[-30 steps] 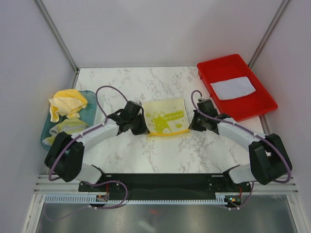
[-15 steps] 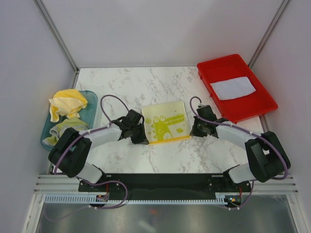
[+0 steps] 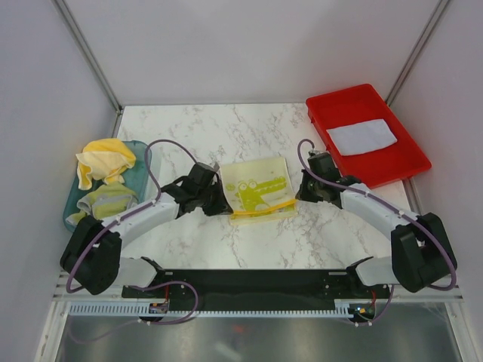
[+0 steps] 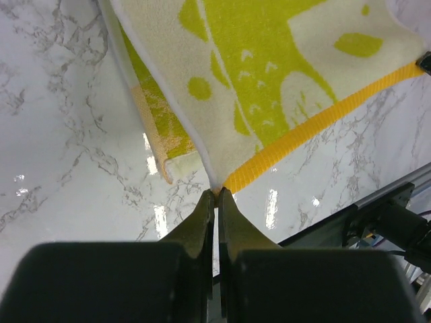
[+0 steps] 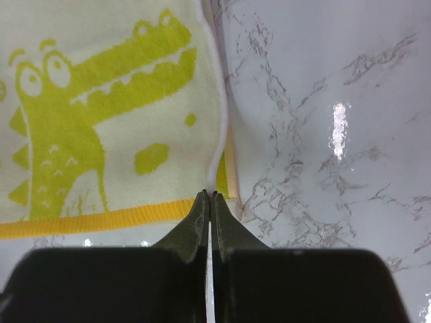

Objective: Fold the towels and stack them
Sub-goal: Fold the towel

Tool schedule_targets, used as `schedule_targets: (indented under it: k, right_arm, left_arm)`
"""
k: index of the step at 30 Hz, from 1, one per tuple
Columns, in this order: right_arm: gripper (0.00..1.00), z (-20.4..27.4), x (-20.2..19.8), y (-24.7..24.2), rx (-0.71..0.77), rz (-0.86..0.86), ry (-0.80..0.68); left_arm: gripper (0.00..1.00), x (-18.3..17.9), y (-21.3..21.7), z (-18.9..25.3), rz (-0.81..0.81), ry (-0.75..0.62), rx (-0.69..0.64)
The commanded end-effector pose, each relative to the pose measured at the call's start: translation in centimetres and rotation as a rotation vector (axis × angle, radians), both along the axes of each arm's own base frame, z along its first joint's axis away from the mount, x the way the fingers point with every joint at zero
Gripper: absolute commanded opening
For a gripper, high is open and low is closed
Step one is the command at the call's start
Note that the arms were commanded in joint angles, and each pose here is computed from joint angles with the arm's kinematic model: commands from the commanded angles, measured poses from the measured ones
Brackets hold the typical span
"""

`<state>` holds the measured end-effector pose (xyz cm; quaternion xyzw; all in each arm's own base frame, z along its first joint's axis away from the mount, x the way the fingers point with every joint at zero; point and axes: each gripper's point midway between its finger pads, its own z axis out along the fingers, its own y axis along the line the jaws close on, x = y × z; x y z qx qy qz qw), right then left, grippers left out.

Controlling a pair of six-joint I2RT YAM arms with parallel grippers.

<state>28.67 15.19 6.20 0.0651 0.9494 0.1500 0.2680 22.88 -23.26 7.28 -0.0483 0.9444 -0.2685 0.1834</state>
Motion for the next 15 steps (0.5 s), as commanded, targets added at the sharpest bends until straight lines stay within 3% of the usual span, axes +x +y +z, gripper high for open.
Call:
schedule_targets:
  k: [1, 5, 15]
  right_arm:
    - [0.0, 0.3, -0.6, -1.0, -0.042, 0.0, 0.0]
    - [0.0, -3.2, -2.6, -1.9, -0.061, -0.004, 0.052]
    - [0.0, -5.8, -3.4, -2.2, -0.069, -0.015, 0.082]
  left_arm:
    - [0.02, -1.2, 0.4, -0.3, 0.007, 0.031, 0.001]
    - [0.02, -2.5, 0.0, -2.6, -0.007, 0.064, -0.026]
    - [0.02, -4.5, 0.1, -6.1, -0.022, 0.117, 0.007]
